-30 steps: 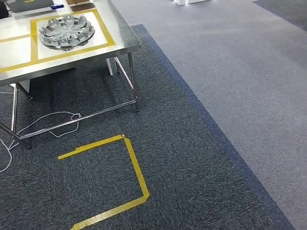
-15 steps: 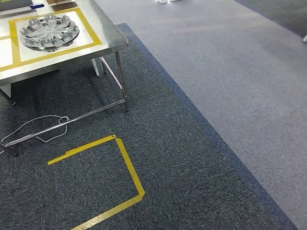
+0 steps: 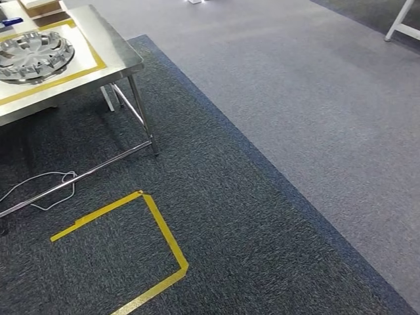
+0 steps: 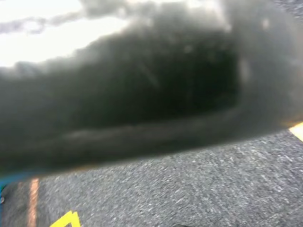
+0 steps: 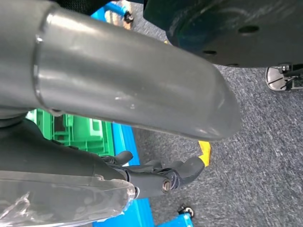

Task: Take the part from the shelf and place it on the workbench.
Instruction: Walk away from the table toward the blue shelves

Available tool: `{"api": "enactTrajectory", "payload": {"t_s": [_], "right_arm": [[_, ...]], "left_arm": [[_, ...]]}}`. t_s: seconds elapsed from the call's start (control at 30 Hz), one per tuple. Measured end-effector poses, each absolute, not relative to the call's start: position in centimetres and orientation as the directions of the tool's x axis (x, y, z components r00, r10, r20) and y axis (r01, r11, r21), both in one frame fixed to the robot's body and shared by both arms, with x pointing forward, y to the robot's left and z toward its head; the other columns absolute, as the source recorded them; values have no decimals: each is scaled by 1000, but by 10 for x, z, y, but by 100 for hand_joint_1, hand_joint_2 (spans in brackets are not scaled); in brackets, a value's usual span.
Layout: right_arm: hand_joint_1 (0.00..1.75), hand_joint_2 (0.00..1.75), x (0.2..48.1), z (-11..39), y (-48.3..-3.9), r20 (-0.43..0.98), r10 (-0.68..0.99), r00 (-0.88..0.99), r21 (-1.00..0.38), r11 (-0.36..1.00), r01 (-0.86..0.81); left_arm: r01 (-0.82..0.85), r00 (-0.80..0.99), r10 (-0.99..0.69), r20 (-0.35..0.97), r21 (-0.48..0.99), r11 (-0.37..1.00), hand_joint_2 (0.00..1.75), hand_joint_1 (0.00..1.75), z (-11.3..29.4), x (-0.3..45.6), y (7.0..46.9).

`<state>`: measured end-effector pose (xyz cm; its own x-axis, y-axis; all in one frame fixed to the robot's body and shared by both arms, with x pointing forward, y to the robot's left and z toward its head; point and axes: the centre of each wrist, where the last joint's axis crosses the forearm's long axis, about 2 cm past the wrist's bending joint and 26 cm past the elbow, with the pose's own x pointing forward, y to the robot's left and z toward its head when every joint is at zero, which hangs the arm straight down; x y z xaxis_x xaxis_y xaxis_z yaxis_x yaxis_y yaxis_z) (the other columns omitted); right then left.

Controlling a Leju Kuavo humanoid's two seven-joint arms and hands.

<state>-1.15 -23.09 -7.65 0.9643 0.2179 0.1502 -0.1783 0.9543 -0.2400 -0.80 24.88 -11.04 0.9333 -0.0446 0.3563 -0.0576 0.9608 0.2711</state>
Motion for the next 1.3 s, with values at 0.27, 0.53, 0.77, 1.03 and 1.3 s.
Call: {"api": "enactTrajectory", "payload": {"t_s": [0.27,0.53,0.77,1.03,1.3], "right_arm": [[0,0,-12,-77,-231,149,219,964,-241,954,-179],[0,0,-15,-80,-233,157,230,961,-240,952,-189],[0,0,-17,-81,-235,151,220,964,-237,955,-180],[0,0,-18,-82,-234,145,214,966,-234,956,-177],[0,0,-19,-82,-235,142,208,968,-233,957,-171]], "left_arm": [[-63,932,-37,360,264,962,0,0,-110,-7,247],[-60,932,-39,360,260,964,0,0,-110,-7,246],[-62,931,-37,363,259,964,0,0,-110,-5,246],[-64,933,-35,358,260,963,0,0,-110,-8,247],[-70,933,-29,360,259,963,0,0,-110,-7,246]]}}
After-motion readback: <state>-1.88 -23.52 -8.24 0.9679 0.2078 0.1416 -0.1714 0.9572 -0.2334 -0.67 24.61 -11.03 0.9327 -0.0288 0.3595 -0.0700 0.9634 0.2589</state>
